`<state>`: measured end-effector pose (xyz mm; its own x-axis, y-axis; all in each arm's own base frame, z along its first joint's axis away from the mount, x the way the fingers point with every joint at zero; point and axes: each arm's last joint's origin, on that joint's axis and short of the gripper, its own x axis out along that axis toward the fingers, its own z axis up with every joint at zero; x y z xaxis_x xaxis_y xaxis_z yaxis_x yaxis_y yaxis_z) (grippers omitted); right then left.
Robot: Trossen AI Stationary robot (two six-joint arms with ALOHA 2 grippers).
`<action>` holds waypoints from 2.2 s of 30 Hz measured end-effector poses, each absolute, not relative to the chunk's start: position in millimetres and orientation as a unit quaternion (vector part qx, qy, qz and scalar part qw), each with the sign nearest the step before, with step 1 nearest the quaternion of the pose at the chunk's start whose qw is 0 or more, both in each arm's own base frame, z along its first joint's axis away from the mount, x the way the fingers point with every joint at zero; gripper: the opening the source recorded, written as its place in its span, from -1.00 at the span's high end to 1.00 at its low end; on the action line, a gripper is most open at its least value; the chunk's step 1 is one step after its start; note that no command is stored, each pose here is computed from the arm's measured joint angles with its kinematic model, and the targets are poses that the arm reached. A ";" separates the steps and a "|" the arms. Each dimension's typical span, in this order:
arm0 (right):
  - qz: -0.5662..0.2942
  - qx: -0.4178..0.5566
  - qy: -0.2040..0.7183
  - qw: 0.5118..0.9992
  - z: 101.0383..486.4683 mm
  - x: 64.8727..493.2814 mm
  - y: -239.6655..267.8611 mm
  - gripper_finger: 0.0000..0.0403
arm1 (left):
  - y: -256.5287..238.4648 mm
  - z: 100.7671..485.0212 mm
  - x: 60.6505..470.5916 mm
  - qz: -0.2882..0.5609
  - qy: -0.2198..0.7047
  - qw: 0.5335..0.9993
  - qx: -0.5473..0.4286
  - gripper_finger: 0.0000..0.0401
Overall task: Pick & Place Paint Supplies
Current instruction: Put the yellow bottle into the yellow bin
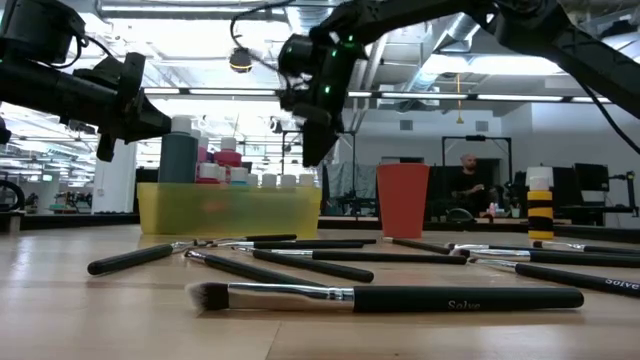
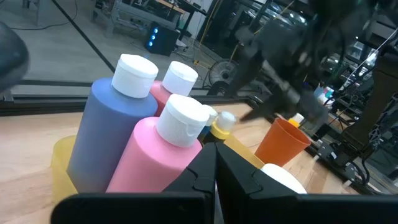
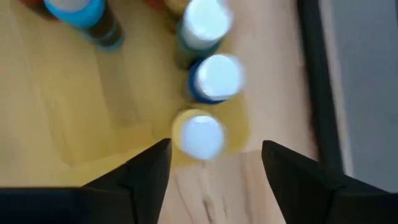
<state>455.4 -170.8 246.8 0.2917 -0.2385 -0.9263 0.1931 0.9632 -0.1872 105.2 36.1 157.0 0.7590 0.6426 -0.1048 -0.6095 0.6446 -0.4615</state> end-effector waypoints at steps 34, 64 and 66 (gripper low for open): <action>-0.385 0.255 0.674 0.577 294.3 209.6 -118.3 -0.24 | 36.2 158.2 105.9 0.344 -0.040 0.906 -0.243 0.99; -0.436 0.333 0.610 0.572 222.4 146.2 -153.5 -0.16 | 36.2 158.2 105.9 0.344 -0.041 0.906 -0.243 0.99; -0.435 0.333 0.613 0.569 220.5 145.3 -152.6 -0.09 | 36.2 158.2 105.9 0.344 -0.041 0.906 -0.243 0.99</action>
